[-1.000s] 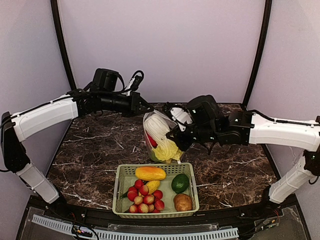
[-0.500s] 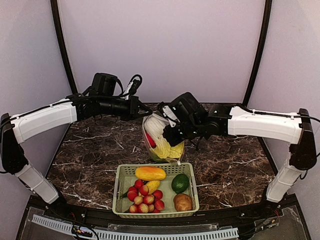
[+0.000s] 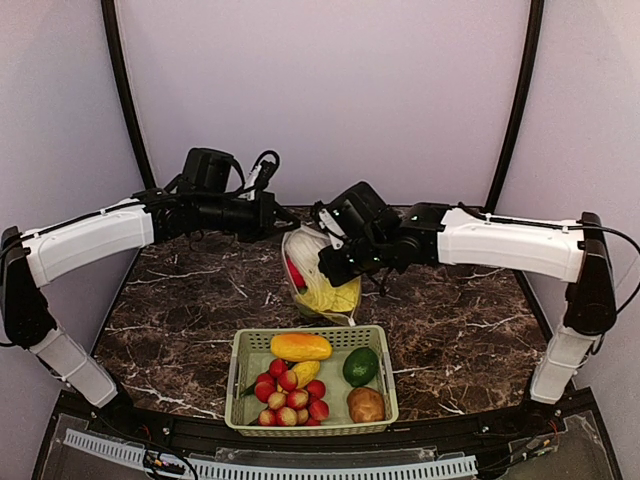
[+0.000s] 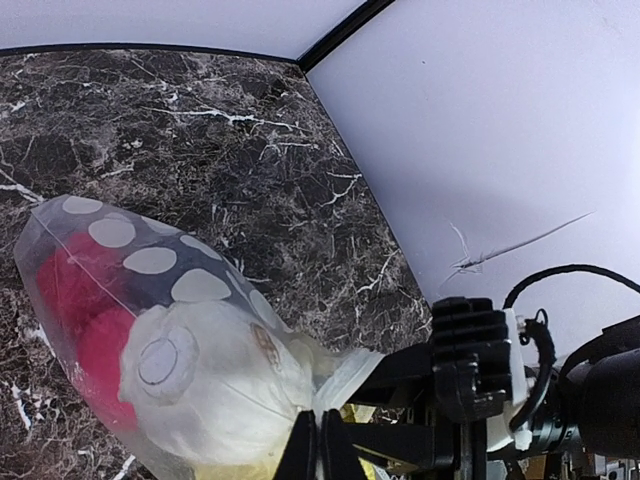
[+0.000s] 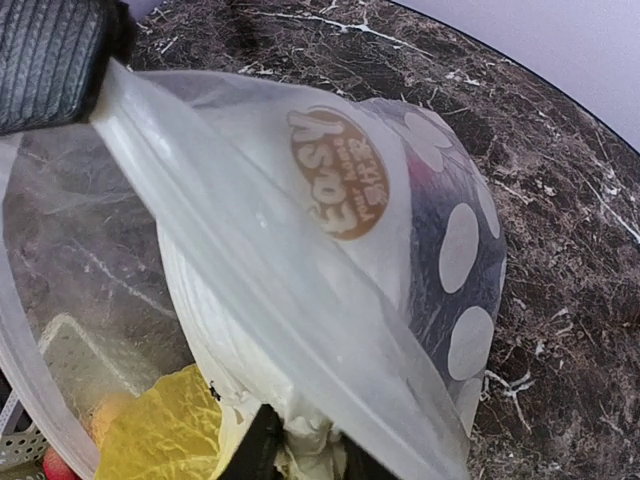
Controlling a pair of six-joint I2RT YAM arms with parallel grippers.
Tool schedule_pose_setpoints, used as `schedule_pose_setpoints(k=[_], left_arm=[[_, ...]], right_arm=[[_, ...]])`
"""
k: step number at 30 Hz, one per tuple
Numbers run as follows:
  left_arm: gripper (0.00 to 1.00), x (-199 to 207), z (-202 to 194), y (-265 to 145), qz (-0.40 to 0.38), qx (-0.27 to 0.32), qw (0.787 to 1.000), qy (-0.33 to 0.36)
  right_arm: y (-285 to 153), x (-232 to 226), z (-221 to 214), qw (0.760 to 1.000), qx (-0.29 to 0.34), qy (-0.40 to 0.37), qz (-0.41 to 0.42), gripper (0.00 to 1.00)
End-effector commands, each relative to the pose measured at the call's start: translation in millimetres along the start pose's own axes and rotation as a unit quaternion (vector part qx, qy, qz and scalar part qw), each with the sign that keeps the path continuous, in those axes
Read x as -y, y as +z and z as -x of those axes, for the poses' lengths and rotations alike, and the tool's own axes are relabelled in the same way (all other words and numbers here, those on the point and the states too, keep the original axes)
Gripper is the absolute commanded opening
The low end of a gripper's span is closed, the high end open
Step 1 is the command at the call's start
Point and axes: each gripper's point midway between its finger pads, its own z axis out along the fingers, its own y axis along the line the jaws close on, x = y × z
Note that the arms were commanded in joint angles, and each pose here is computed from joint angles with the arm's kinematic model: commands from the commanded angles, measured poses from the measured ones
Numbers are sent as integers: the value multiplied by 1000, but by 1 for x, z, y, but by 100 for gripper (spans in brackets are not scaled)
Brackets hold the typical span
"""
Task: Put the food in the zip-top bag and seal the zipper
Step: Place the fake vegetable in the zipper food storage bag, then adjust the fake vegetable in the zipper food storage bag.
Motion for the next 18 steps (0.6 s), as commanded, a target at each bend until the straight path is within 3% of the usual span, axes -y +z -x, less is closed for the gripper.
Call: schedule_pose_setpoints(k=[1,4,8,14,18], left_arm=[[1,-2,12,-16,4,28,999,-18],[1,-10,14,-12,7,29,999,-31],[1,-12,19,-10,5,32,999,-35],[1,-15,23,-8,7,32,999,-37],[1,-16,21,-5,6,27,999,-40]], right_arm=[[-41,-12,21,998,30,1,62,29],[-70,-30,24,992,39,-9,123,49],[-92,-42,11,986,29,-7,164,60],[-101,-69,-20,982,11,-27,184,63],[-84,-76,-31,985,-12,-27,172,56]])
